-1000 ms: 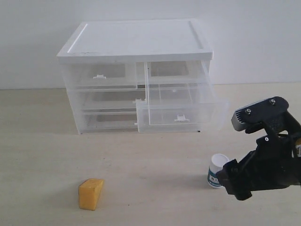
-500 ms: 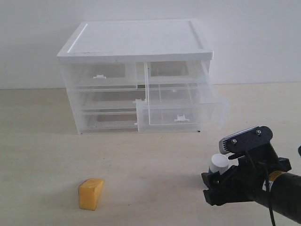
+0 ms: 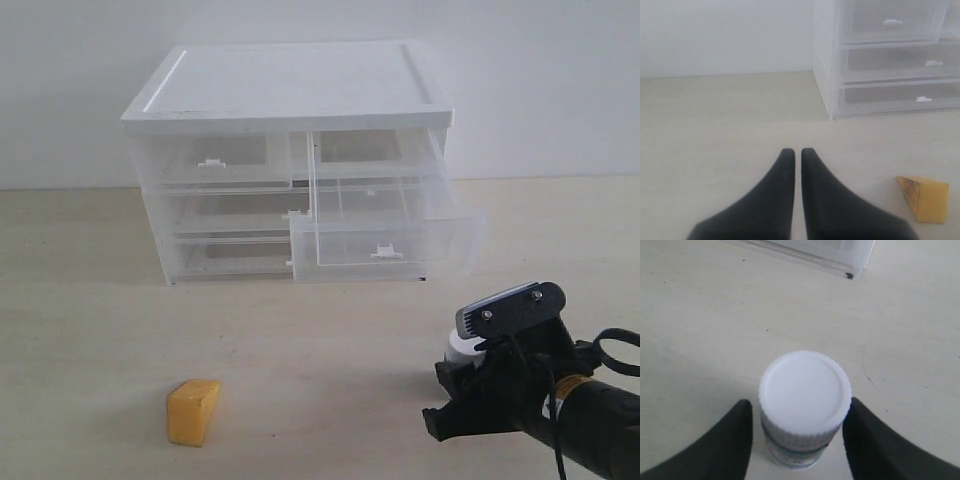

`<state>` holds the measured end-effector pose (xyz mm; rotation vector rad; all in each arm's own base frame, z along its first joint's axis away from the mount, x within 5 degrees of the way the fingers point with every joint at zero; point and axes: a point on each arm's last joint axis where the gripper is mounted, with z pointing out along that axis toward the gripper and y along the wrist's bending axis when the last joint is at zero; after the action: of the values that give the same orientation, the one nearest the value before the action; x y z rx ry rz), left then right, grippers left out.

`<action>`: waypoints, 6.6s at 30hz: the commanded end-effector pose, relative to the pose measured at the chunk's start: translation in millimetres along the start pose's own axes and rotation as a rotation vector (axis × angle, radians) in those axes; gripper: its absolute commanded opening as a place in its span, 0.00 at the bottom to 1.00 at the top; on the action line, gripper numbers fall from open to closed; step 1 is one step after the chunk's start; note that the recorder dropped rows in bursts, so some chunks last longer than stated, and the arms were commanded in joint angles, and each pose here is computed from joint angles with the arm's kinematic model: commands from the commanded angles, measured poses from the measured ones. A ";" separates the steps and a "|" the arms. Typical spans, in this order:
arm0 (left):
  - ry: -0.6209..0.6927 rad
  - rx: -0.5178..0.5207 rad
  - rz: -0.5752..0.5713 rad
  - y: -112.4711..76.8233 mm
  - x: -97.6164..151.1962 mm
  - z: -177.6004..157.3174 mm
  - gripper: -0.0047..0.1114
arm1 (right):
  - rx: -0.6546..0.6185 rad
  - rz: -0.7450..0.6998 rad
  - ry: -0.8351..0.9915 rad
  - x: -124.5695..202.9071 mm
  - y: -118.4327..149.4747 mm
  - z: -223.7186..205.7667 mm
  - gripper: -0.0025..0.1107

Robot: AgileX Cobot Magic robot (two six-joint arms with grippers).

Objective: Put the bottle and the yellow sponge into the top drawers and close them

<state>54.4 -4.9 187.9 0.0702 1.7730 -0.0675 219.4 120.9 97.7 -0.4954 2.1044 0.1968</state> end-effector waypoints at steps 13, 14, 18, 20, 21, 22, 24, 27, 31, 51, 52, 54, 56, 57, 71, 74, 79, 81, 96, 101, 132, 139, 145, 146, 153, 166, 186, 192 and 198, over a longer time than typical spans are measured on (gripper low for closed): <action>0.002 0.000 -0.001 -0.1 1.2 0.1 0.08 | -0.021 -0.022 0.000 -0.5 2.4 -0.8 0.02; 0.002 0.000 -0.001 -0.1 1.2 0.1 0.08 | -0.021 -0.021 0.001 -0.9 2.4 -1.3 0.02; 0.002 0.000 -0.001 -0.1 1.2 0.1 0.08 | -0.031 -0.016 0.041 -4.5 2.5 -8.3 0.02; 0.002 0.000 -0.001 -0.1 1.2 0.1 0.08 | -0.043 -0.013 0.073 -6.6 3.7 -13.9 0.02; 0.002 0.000 -0.001 -0.1 1.2 0.1 0.08 | -0.049 -0.012 0.085 -8.5 4.5 -17.5 0.02; 0.002 0.000 -0.001 -0.1 1.2 0.1 0.08 | -0.057 -0.005 0.090 -11.4 5.1 -21.6 0.02; 0.002 0.000 -0.001 -0.1 1.2 0.1 0.08 | -0.078 0.005 0.102 -16.8 8.6 -31.4 0.02; 0.002 0.000 -0.001 -0.1 1.2 0.1 0.08 | -0.128 0.002 0.092 -26.5 18.5 -48.5 0.02; 0.002 0.000 -0.001 -0.1 1.2 0.1 0.08 | -0.215 0.010 0.051 -40.9 34.2 -77.1 0.02; 0.002 0.000 -0.001 -0.1 1.2 0.1 0.08 | -0.366 0.284 -0.334 -157.5 42.4 -148.5 0.02; 0.002 0.000 -0.001 -0.1 1.2 0.1 0.08 | -0.366 0.320 -0.327 -163.3 44.7 -142.3 0.02; 0.002 0.000 -0.001 -0.1 1.2 0.1 0.08 | -0.360 0.381 -0.321 -173.2 49.1 -127.7 0.02; 0.002 0.000 -0.001 -0.1 1.2 0.1 0.08 | -0.346 0.457 -0.327 -182.4 51.3 -112.8 0.02; 0.002 0.000 -0.001 -0.1 1.2 0.1 0.08 | -0.332 0.509 -0.325 -185.8 49.3 -106.6 0.02; 0.002 0.000 -0.001 -0.1 1.2 0.1 0.08 | -0.194 0.924 -0.243 -197.3 16.7 -37.7 0.02; 0.002 0.000 -0.001 -0.1 1.2 0.1 0.08 | -0.186 0.997 -0.233 -193.5 15.1 -29.5 0.02; 0.002 0.000 -0.001 -0.1 1.2 0.1 0.08 | -0.176 1.038 -0.231 -189.6 15.1 -20.8 0.15; 0.002 0.000 -0.001 -0.1 1.2 0.1 0.08 | -0.175 1.035 -0.234 -189.5 15.0 -20.1 0.25; 0.002 0.000 -0.001 -0.1 1.2 0.1 0.08 | -0.170 0.961 -0.261 -191.8 14.4 -21.8 0.58; 0.002 0.000 -0.001 -0.1 1.2 0.1 0.08 | -0.172 0.658 -0.333 -202.8 14.6 -37.5 0.57; 0.002 0.000 -0.001 -0.1 1.2 0.1 0.08 | -0.293 -0.303 0.157 -219.2 37.7 -24.6 0.02; 0.002 0.000 -0.001 -0.1 1.2 0.1 0.08 | -0.239 -0.308 0.068 -226.1 34.3 -17.5 0.02; 0.002 0.000 -0.001 -0.1 1.2 0.1 0.08 | -0.161 -0.250 0.049 -229.7 5.1 -13.3 0.02; 0.002 0.000 -0.001 -0.1 1.2 0.1 0.08 | -0.145 -0.230 0.057 -229.2 -2.9 -12.6 0.02; 0.002 0.000 -0.001 -0.1 1.2 0.1 0.08 | -0.106 -0.163 0.061 -229.3 -20.1 -12.2 0.02; 0.002 0.000 -0.001 -0.1 1.2 0.1 0.08 | -0.171 -0.183 0.199 -221.5 -15.9 -30.7 0.02; 0.002 0.000 -0.001 -0.1 1.2 0.1 0.08 | -0.406 -0.062 0.174 -218.0 6.6 -16.7 0.02; 0.002 0.000 -0.001 -0.1 1.2 0.1 0.08 | -0.431 -0.046 0.198 -207.0 9.9 6.0 0.02; 0.002 0.000 -0.001 -0.1 1.2 0.1 0.08 | -0.420 -0.038 0.158 -211.3 9.3 9.8 0.02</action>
<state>54.4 -4.9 187.9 0.0702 1.7730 -0.0675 324.0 187.9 261.6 -0.8203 2.2366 0.5862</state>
